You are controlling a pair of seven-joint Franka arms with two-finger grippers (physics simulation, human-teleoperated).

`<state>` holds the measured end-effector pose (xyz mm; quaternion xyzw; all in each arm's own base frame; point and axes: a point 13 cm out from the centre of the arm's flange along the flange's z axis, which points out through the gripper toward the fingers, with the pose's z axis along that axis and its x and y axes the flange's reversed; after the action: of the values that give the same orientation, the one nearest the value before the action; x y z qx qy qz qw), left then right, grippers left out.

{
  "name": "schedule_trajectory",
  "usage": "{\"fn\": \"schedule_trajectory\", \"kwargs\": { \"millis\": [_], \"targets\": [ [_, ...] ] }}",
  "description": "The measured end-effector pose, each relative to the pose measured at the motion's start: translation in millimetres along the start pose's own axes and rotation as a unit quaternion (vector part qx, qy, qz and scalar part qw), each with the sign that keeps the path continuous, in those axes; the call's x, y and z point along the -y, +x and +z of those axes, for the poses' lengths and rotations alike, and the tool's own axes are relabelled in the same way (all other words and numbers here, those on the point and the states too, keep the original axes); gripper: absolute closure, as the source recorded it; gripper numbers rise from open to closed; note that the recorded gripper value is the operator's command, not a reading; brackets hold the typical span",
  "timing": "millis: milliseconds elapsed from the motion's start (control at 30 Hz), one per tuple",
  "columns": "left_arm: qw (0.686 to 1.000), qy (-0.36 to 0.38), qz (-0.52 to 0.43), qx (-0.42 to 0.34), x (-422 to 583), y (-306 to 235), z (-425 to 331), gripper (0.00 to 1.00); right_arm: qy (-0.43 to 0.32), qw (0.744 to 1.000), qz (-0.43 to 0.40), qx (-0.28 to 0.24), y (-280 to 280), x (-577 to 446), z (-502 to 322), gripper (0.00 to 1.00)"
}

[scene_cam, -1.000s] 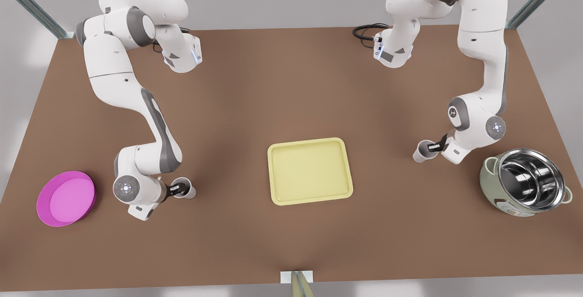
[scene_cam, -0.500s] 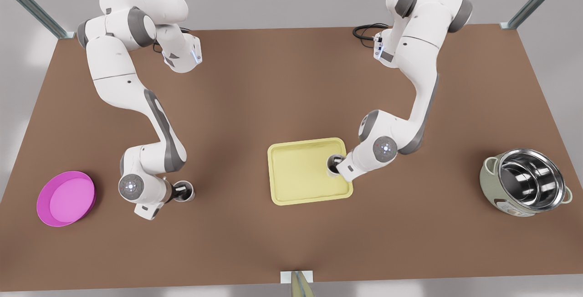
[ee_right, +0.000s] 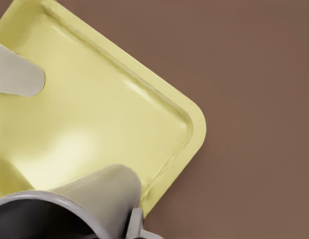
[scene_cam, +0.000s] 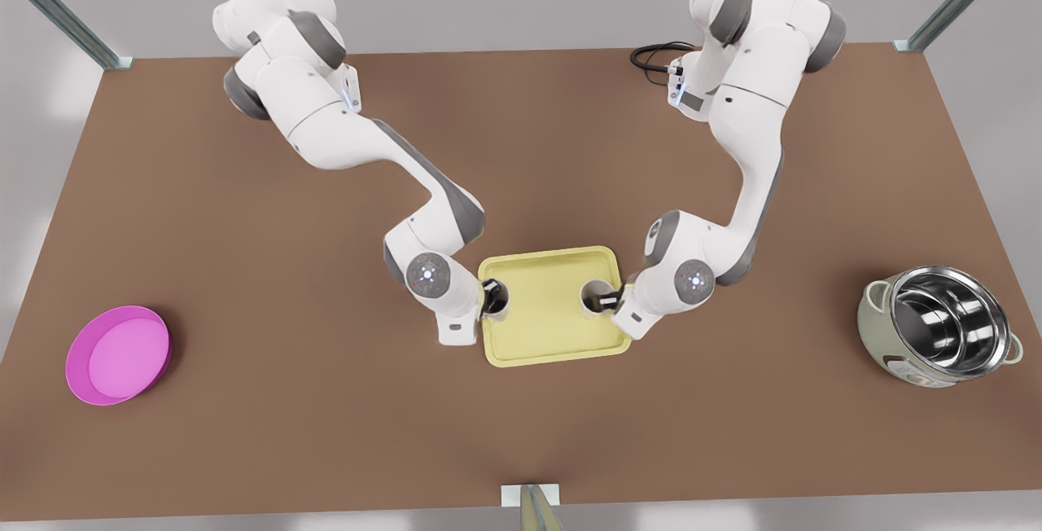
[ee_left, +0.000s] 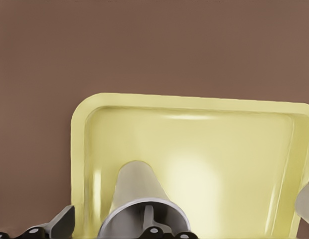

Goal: Use both arms to respectively pick up the white IKEA cups from the middle-left and middle-right positions, then place the white IKEA cups onto the middle-middle tray, ensuring that the cups remain upright and do not tip over

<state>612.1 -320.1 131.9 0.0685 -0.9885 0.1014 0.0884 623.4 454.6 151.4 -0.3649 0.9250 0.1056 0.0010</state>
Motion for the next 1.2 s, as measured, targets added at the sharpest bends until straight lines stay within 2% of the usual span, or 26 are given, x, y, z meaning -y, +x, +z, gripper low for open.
{"fn": "schedule_trajectory", "kwargs": {
  "millis": [133, 233, 333, 367, 433, 467, 500, 700, 1000, 1067, 1133, 1200],
  "targets": [
    [1.0, -0.014, -0.009, 0.009, 0.3, 2.9, -31.8, 0.0, -0.014, 1.0, 0.019, 0.002, -7.0, -27.7, 31.3, 0.79],
    [0.998, -0.013, -0.018, 0.057, 0.4, -29.9, -153.5, 0.0, -0.018, 0.999, 0.038, 0.002, -5.4, -28.0, 44.9, 0.79],
    [0.992, -0.055, -0.035, 0.104, -71.3, -43.2, -292.0, 0.0, -0.019, 0.999, 0.051, 0.002, -3.9, -31.1, 52.4, 0.79],
    [0.989, -0.084, -0.039, 0.112, -102.3, -35.4, -324.2, 0.0, -0.019, 0.998, 0.055, 0.002, -3.8, -31.5, 53.5, 0.79],
    [0.983, -0.148, -0.037, 0.098, -152.1, 13.9, -347.6, 0.0, -0.019, 0.998, 0.064, 0.0, -1.4, -30.5, 56.8, 0.79],
    [0.983, -0.159, -0.032, 0.084, -162.9, 25.4, -345.2, 0.0, -0.019, 0.998, 0.068, 0.0, -0.5, -29.8, 58.0, 0.52],
    [0.984, -0.164, -0.028, 0.071, -172.0, 30.5, -341.2, 0.0, -0.018, 0.997, 0.071, 0.001, -0.8, -29.5, 57.9, 0.0],
    [0.985, -0.169, 0.02, 0.019, -176.2, 42.4, -318.5, 0.0, 0.004, 0.995, 0.099, 0.005, -2.4, -19.4, 54.6, 0.0],
    [0.986, -0.153, 0.071, -0.008, -171.5, 50.0, -312.6, 0.0, -0.01, 0.992, 0.125, 0.016, -10.1, -22.3, 38.3, 0.0],
    [0.985, -0.153, 0.08, -0.011, -171.2, 50.6, -312.3, 0.0, -0.007, 0.99, 0.138, 0.018, -8.4, -4.5, 16.4, 0.0],
    [0.984, -0.152, 0.087, -0.013, -171.3, 50.7, -311.6, 0.0, -0.007, 0.987, 0.161, 0.025, -2.2, 25.2, -50.2, 0.0],
    [0.984, -0.152, 0.094, -0.014, -171.7, 50.6, -311.7, 0.0, -0.01, 0.975, 0.221, 0.007, 36.0, 102.9, -106.3, 0.0]
  ]
}}
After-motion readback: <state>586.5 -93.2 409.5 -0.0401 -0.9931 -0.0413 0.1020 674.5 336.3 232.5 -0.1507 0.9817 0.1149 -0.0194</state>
